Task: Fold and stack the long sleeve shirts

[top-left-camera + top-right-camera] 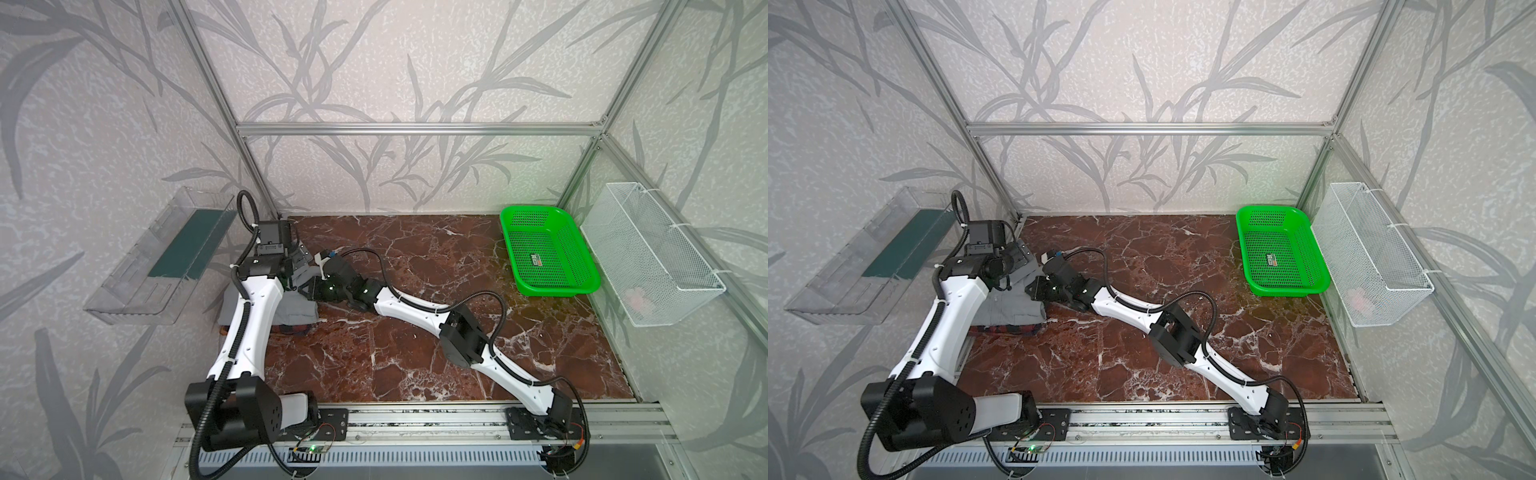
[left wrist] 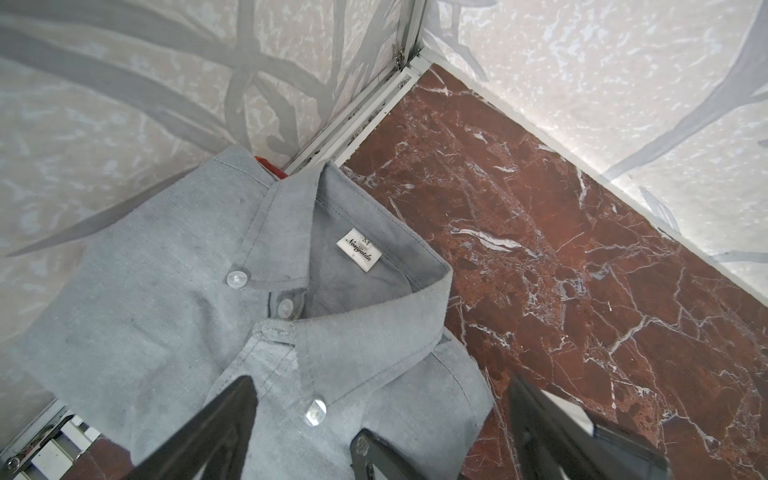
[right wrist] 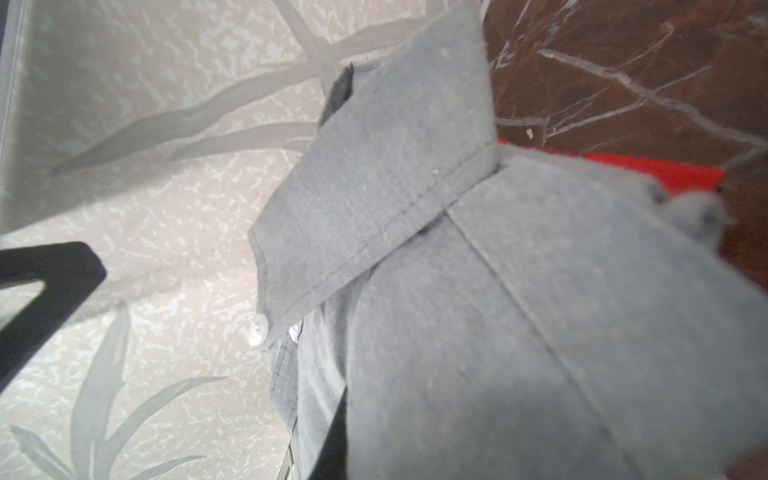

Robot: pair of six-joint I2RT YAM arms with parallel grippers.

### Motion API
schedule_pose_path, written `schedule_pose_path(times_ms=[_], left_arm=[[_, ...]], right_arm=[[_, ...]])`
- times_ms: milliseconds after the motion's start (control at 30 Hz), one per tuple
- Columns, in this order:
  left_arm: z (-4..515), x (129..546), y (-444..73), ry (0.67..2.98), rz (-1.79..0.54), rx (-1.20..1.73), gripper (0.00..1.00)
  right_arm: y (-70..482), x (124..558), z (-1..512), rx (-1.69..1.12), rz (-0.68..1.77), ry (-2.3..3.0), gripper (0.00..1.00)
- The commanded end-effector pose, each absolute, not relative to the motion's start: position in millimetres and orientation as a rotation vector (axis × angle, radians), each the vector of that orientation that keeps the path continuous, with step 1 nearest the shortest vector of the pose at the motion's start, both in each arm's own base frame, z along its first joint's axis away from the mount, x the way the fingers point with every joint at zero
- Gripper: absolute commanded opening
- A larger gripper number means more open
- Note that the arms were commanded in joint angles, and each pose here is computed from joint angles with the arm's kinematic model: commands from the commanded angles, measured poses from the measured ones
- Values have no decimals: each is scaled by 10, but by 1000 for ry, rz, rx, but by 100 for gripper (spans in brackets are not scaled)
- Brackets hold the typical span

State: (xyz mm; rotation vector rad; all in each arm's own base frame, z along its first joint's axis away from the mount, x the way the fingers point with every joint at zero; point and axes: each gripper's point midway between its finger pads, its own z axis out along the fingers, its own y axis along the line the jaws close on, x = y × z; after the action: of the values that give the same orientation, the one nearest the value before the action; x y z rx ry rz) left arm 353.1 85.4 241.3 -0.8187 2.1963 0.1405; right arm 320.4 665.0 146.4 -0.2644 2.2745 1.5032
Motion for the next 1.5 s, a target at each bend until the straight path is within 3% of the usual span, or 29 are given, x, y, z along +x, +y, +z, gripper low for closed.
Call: schedule_pose_path(times_ms=[0,200,300,400,633,667,833,1033,1100,1267,1467], left_arm=[[2731,3532,784,2136,141,-765,94],[2742,3566,561,2147,119,-667,95],[2745,3573,498,2122,95,-629,95],[2777,3592,433,2111,64,-599,99],[2847,3626,331,2097,26,-558,99],[2858,3627,329,2091,25,-556,99],[2898,3629,296,2070,7,-542,99],[2837,3673,132,2044,-83,-465,99],[2795,3700,16,2014,-137,-408,99],[2618,3680,-162,1940,-130,-268,99],[2139,3634,43,1973,17,-315,99]], right_arm=[[6738,3107,1619,-281,1548,2240,0],[6752,3058,1637,-312,1561,2224,4],[6693,3073,1697,-339,1538,2214,35],[6591,3135,1813,-368,1504,2194,52],[6289,3250,2086,-395,1445,2153,64],[6133,3445,2122,-358,1418,2140,65],[5734,3626,2270,-312,1378,2109,72],[4806,3954,2411,-191,1218,2086,75],[4420,4033,2503,-161,1165,2062,86],[3256,4004,2774,-215,756,1996,99],[1873,3719,2805,-175,256,1899,99]])
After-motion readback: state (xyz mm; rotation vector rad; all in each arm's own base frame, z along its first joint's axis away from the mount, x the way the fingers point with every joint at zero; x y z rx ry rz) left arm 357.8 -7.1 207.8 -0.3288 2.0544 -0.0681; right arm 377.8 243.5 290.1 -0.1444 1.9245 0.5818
